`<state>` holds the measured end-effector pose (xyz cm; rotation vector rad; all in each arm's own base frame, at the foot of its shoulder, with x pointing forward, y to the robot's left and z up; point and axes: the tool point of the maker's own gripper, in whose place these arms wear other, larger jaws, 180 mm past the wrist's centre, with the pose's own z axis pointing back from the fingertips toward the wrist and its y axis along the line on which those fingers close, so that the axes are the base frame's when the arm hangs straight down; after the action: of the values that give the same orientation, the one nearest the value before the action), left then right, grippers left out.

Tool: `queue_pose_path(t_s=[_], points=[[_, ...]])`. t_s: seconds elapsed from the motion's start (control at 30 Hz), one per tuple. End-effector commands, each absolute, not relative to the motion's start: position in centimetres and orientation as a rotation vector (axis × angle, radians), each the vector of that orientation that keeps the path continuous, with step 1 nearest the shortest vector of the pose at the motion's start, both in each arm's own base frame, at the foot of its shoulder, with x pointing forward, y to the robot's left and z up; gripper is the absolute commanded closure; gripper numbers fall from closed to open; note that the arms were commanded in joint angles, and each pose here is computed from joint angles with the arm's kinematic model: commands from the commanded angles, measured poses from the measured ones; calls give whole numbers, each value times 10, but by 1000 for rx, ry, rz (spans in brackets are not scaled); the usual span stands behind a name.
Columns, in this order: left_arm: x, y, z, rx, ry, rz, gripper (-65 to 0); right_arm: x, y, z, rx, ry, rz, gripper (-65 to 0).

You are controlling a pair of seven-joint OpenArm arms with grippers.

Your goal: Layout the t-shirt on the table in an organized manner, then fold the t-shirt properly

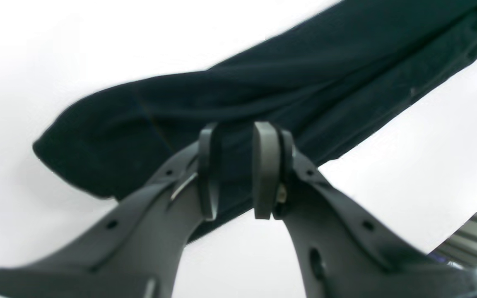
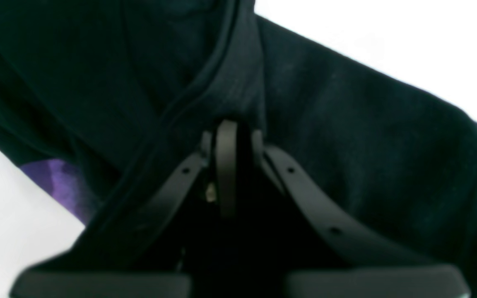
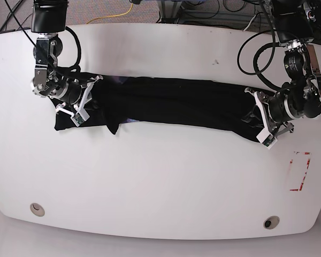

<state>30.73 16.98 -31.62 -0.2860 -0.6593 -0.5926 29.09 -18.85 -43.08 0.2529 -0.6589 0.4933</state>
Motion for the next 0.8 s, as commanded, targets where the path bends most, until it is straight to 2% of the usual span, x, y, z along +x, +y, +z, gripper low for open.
queue_pose_path(t_s=[0.0, 0.17, 0.2, 0.37, 0.47, 0.77], points=[[315, 174, -302, -266, -705, -600, -144, 273, -211, -449, 153, -524, 518, -43], [319, 193, -292, -260, -749, -535, -289, 273, -211, -449, 153, -524, 518, -43], [320, 205, -288, -252, -771, -493, -339, 273, -211, -449, 153, -524, 518, -43], [319, 250, -286, -226, -800, -331, -450, 273, -211, -449, 153, -524, 518, -43], [325, 272, -289, -247, -808, -234, -474, 273, -211, -449, 153, -524, 518, -43], [334, 324, -324, -368, -743, 13, -476, 273, -211, -449, 153, -524, 518, -43]])
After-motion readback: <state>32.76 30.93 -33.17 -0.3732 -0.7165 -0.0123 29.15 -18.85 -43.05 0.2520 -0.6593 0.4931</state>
